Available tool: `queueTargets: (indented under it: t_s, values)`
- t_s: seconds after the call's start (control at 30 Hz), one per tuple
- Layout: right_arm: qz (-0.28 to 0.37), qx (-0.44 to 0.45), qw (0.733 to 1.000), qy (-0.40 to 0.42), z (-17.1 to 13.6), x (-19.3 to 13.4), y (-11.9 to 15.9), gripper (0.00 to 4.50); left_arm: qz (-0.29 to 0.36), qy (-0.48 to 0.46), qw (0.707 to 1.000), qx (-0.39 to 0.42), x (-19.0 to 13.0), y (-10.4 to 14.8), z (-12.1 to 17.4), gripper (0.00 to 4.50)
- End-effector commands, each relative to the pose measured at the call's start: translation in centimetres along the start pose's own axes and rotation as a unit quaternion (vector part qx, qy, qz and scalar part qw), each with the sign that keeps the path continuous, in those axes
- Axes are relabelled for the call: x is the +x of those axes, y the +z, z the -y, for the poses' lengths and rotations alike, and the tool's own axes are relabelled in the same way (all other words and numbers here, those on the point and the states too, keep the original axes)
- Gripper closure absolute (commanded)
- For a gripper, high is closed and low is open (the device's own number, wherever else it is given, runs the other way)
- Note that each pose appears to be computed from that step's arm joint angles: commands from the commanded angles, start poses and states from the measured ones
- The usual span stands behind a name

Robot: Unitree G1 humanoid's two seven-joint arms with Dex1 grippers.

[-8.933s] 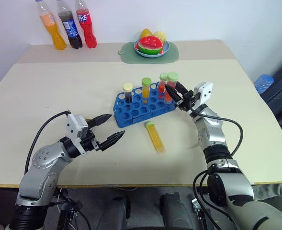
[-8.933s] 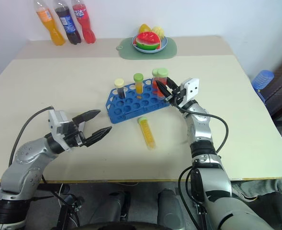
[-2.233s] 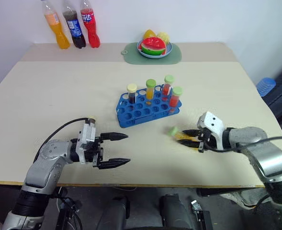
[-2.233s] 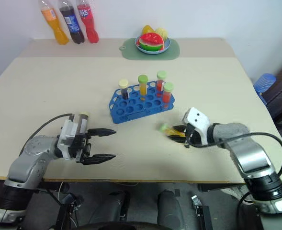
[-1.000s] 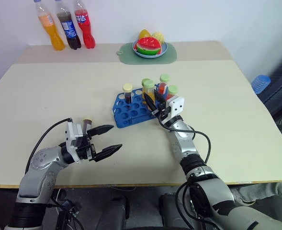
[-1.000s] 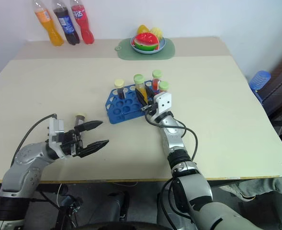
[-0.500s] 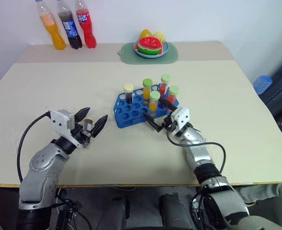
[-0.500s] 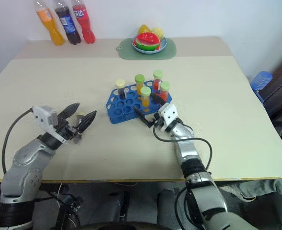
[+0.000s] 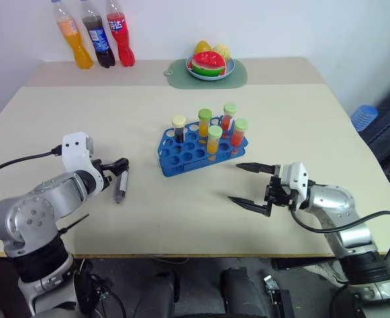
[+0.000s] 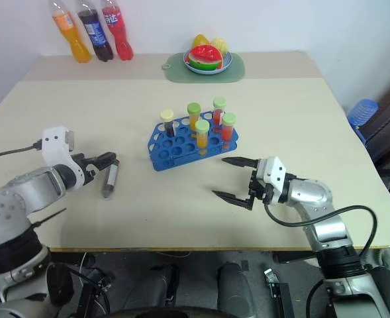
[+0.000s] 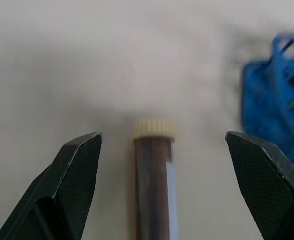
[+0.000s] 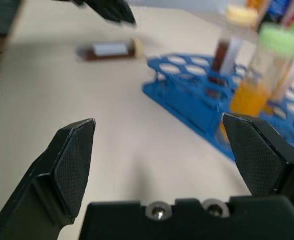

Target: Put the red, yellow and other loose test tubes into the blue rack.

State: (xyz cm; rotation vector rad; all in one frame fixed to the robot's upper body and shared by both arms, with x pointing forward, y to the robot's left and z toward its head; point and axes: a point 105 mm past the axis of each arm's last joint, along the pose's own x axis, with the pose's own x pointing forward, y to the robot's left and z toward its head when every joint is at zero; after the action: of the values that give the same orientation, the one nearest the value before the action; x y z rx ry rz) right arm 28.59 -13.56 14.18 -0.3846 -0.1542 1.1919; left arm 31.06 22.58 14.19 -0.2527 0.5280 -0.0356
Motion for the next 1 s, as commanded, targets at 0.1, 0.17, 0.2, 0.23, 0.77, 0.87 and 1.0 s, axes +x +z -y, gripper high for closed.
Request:
queueTargets:
  t_s: [0.1,0.17,0.2,0.23,0.77,0.87,1.0]
  values:
    - [0.012,-0.018,1.000,0.011,0.3,-0.1,1.6,0.02,-0.036,0.017,0.999,-0.022,1.1,0.2,0.3,0.38]
    - [0.015,-0.019,1.000,0.005,0.4,0.0,1.8,0.02,-0.060,0.033,0.997,-0.030,1.6,0.0,-0.1,0.38]
    - [0.016,-0.020,1.000,0.003,0.4,0.1,1.8,0.02,-0.073,0.035,0.996,-0.034,1.9,-0.2,-0.1,0.38]
    - [0.016,-0.020,1.000,0.000,0.4,0.1,1.8,0.02,-0.088,0.037,0.995,-0.038,2.2,-0.3,0.1,0.38]
    - [-0.002,-0.020,0.999,-0.037,0.4,-0.2,1.0,0.00,-0.119,-0.094,0.988,-0.040,0.9,0.4,4.5,3.73]
    - [-0.005,-0.022,0.998,-0.051,0.9,-0.4,1.0,0.00,-0.020,-0.226,0.973,-0.033,-1.8,2.7,8.2,3.73]
    - [-0.014,-0.026,0.998,-0.058,1.2,-0.7,0.8,0.00,0.127,-0.316,0.939,0.036,-4.8,5.1,10.7,3.73]
